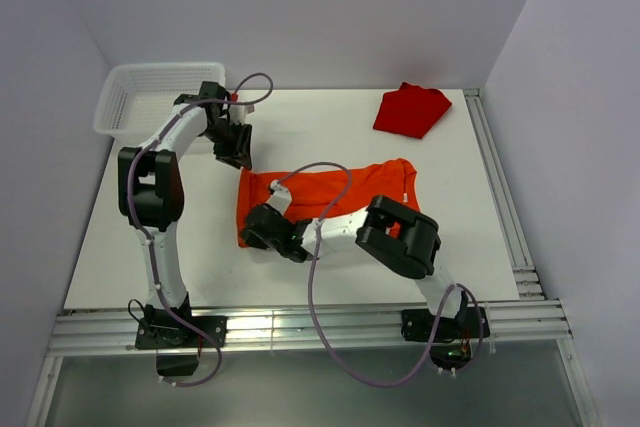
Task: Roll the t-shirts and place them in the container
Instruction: Roll the tshirt
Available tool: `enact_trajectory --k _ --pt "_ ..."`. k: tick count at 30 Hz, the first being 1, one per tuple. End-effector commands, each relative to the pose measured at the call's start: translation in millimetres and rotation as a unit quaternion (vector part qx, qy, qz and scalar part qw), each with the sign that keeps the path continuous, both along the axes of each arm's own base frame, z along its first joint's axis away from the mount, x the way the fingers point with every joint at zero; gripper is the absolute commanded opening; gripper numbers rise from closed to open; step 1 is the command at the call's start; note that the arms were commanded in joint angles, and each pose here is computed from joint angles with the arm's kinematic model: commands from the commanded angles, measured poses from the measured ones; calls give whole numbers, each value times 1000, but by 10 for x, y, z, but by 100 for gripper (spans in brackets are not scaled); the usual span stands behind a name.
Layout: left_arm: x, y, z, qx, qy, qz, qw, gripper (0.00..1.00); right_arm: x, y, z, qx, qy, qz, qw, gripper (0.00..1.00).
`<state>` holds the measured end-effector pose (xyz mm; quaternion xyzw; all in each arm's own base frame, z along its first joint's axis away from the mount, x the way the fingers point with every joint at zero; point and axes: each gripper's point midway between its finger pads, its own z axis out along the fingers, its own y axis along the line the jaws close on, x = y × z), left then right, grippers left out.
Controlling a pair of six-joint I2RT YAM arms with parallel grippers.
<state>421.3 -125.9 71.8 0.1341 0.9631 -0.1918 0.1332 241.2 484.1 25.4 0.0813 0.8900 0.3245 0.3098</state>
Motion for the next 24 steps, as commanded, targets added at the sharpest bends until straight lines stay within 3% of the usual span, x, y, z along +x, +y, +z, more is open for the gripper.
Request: enact_trajectory --k 1,11,16,24 --pt "34 -2 205 -24 -14 -17 999 46 -106 -36 10 78 35 17 996 6" --pt "-370 177 271 -67 -14 -35 997 52 -69 -139 107 236 74 10 969 5" --pt "-614 79 132 -109 6 -44 993 54 -71 -169 50 257 88 4 962 5" --pt "-634 -49 -242 -150 40 -22 988 52 -60 -173 39 266 94 2 959 5"
